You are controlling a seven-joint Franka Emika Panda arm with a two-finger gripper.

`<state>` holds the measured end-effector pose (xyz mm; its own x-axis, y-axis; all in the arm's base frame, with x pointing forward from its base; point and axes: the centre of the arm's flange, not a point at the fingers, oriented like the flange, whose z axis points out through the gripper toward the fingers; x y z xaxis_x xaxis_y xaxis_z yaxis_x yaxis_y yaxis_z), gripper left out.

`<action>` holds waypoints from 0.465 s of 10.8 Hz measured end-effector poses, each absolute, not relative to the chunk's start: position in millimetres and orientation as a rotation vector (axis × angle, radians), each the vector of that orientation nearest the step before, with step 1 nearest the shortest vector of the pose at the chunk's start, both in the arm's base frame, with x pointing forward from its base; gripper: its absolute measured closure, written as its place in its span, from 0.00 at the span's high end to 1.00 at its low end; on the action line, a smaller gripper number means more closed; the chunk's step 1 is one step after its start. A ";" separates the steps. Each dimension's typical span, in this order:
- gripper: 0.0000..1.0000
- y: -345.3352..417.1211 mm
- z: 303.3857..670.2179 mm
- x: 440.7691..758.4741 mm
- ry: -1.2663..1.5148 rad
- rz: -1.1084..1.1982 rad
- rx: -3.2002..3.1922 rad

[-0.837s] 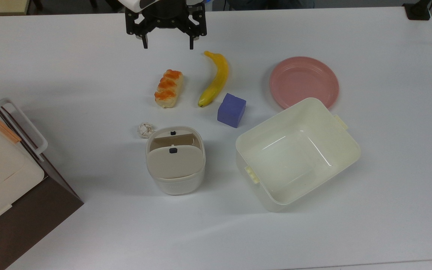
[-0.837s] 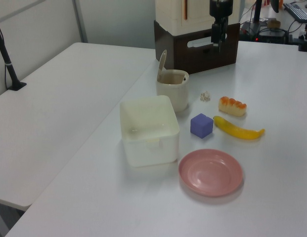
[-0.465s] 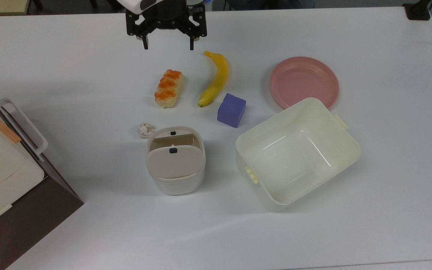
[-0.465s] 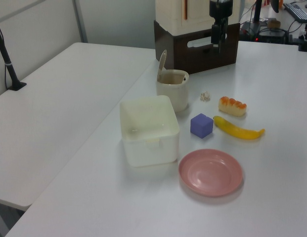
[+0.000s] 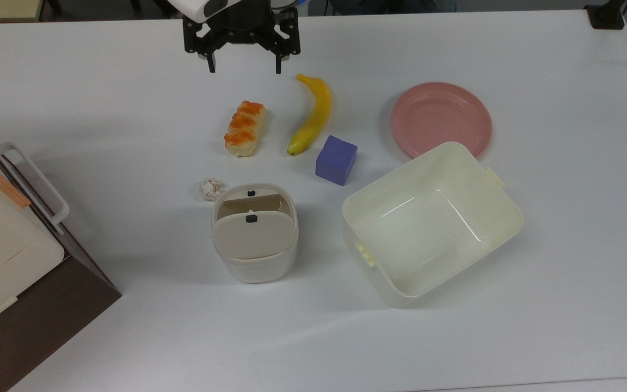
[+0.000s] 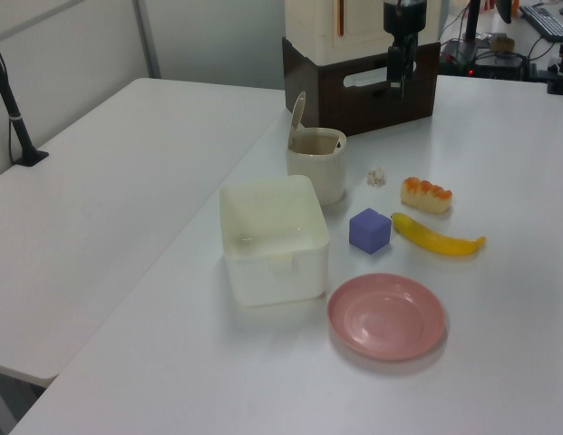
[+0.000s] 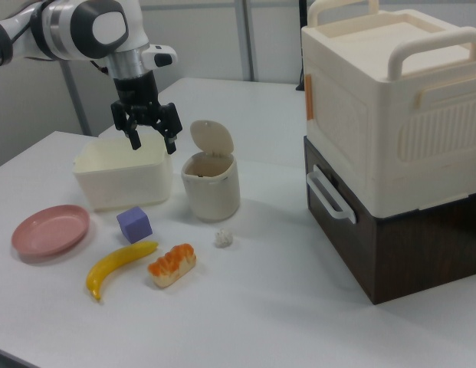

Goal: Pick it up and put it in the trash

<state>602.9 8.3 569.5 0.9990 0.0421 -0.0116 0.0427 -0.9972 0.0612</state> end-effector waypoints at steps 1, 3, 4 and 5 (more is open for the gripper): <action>1.00 7.9 569.6 602.8 0.065 -0.016 3.079; 1.00 4.5 570.5 602.6 0.055 -0.013 3.079; 1.00 2.8 571.7 602.4 0.051 -0.010 3.079; 1.00 1.1 572.7 602.3 0.046 -0.008 3.079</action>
